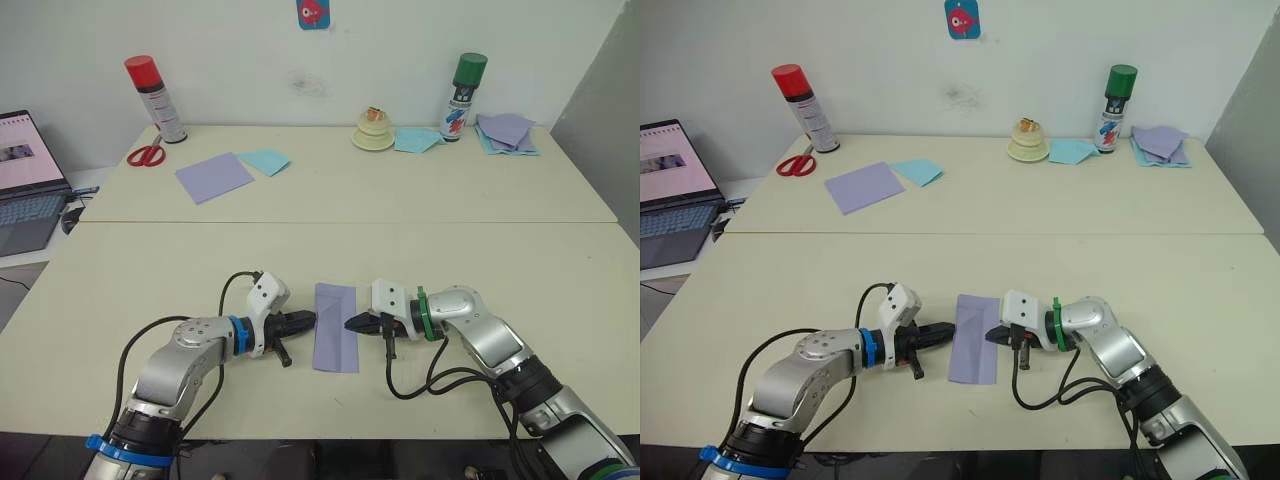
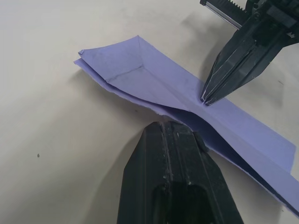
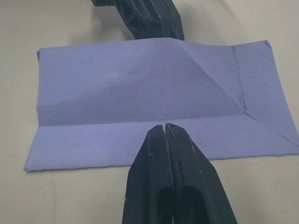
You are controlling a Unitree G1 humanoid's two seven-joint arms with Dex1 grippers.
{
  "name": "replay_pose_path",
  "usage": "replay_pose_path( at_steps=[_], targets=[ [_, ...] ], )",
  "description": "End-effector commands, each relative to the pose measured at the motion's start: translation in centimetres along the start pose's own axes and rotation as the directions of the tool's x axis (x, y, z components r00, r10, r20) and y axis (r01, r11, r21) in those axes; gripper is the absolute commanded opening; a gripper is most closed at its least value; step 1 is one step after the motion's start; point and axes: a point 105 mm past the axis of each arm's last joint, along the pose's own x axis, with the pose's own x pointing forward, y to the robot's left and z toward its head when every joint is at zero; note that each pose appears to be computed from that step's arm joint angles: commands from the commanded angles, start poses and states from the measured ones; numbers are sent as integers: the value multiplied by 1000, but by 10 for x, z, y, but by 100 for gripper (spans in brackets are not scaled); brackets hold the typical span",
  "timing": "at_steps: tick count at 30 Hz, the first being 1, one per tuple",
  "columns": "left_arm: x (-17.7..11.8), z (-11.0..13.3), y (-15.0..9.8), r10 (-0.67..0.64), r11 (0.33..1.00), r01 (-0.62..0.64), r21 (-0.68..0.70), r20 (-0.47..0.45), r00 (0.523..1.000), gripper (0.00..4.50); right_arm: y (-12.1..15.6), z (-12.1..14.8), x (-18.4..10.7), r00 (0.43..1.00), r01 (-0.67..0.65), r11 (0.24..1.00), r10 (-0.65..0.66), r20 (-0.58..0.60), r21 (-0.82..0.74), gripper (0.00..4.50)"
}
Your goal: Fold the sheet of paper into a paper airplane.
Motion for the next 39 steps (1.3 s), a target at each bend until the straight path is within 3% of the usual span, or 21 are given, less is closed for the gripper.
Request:
replay_pose_path(
  at_steps=[1, 10, 22, 29, 35, 39],
  targets=[
    [-3, 20, -4, -17, 997, 15, 70, 27, 999, 0, 2, -20, 1, 997, 18, 998, -14, -76, 56, 1],
    [-18, 19, -2, -1, 996, 1, 88, -7, 1000, 0, 2, -20, -1, 997, 23, 998, -18, -77, 62, 1],
    [-4, 8, -4, -5, 997, 8, 79, -33, 999, 0, 1, -18, -1, 997, 29, 997, -23, -69, 75, 1],
    [10, 36, -1, -27, 994, 21, 110, 45, 999, 0, 2, -18, -2, 997, 28, 996, -22, -71, 88, 1],
    [17, 42, -13, -88, 987, 81, 140, 46, 995, 0, -3, -14, -8, 998, 49, 990, -42, -53, 133, 1],
    [22, 44, -19, -106, 984, 97, 149, 52, 993, 0, -3, -6, -24, 1000, 22, 974, -17, -25, 227, 130]
  ],
)
